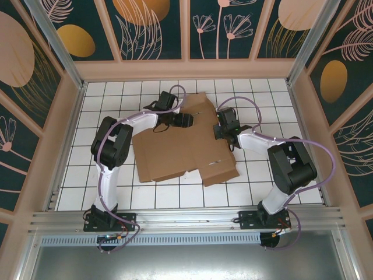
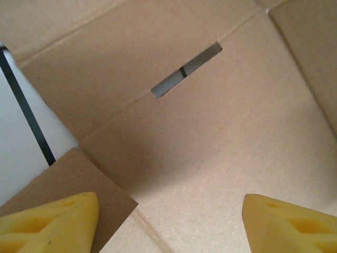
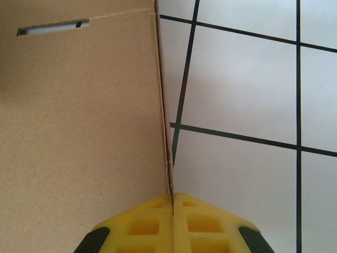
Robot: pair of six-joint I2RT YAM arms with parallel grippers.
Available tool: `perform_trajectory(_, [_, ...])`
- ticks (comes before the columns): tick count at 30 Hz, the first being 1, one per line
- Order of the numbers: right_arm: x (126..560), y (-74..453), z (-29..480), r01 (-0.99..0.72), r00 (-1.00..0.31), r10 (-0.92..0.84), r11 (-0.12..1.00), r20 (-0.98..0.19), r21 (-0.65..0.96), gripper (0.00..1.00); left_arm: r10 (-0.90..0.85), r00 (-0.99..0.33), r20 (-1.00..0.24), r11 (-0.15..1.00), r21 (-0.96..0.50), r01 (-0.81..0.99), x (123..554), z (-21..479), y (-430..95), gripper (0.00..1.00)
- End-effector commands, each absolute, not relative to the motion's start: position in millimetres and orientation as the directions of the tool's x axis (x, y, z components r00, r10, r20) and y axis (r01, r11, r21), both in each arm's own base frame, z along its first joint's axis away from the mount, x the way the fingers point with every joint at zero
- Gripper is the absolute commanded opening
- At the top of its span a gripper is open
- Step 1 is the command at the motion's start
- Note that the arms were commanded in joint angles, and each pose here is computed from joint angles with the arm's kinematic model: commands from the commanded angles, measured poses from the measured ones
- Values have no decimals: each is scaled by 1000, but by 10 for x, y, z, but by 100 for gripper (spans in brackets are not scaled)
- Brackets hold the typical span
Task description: Fold the paper box
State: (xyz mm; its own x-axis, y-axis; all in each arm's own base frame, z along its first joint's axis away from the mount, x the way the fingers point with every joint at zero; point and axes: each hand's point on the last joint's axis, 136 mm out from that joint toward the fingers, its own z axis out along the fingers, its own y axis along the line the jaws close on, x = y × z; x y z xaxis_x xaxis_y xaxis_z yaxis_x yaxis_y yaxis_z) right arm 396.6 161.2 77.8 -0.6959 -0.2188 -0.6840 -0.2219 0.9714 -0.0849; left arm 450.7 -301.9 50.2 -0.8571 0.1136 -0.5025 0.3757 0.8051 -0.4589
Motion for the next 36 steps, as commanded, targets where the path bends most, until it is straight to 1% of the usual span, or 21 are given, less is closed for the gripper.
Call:
perform_trajectory(1, [4018, 1670, 821, -212, -677, -194, 975, -710, -65, 0, 109, -873, -475, 789, -493, 367, 4417, 436, -3036, 68])
perform_trajectory(5, [4022, 1682, 792, -216, -678, -194, 975, -709, -60, 0, 98, -889, -448, 796, -501, 340, 4396, 259, -3026, 65])
perform_trajectory(9, [4017, 1704, 779, -223, -682, -192, 974, -706, -49, 0, 80, -908, -410, 808, -507, 300, 4391, 89, -3013, 67])
perform_trajectory(11, [4022, 1711, 812, -229, -672, -195, 972, -714, -50, 0, 73, -906, -417, 809, -507, 298, 4405, 109, -3013, 67])
perform_trajectory(13, [4020, 1711, 841, -238, -658, -203, 970, -725, -55, 0, 58, -888, -457, 799, -512, 316, 4447, 259, -3026, 69])
perform_trajectory(17, [4016, 1712, 916, -256, -624, -217, 964, -751, -66, 0, -3, -812, -584, 774, -515, 367, 4627, 857, -3077, 80])
perform_trajectory(19, [4008, 1725, 944, -269, -605, -225, 961, -764, -69, 0, -28, -779, -626, 761, -518, 390, 4728, 1142, -3121, 85])
perform_trajectory(22, [3997, 1739, 967, -281, -584, -232, 957, -778, -74, 0, -41, -759, -650, 738, -532, 415, 4880, 1420, -3235, 93])
perform_trajectory(25, [3975, 1765, 965, -290, -572, -239, 954, -784, -79, 0, -56, -758, -650, 709, -561, 428, 5015, 1578, -3363, 96])
perform_trajectory(30, [3928, 1841, 952, -317, -551, -280, 942, -786, -114, 0, -50, -753, -656, 686, -570, 451, 5219, 1705, -3543, 98])
perform_trajectory(36, [3924, 1885, 923, -330, -550, -294, 936, -781, -120, 0, 3, -744, -669, 628, -578, 522, 5415, 1700, -3793, 93])
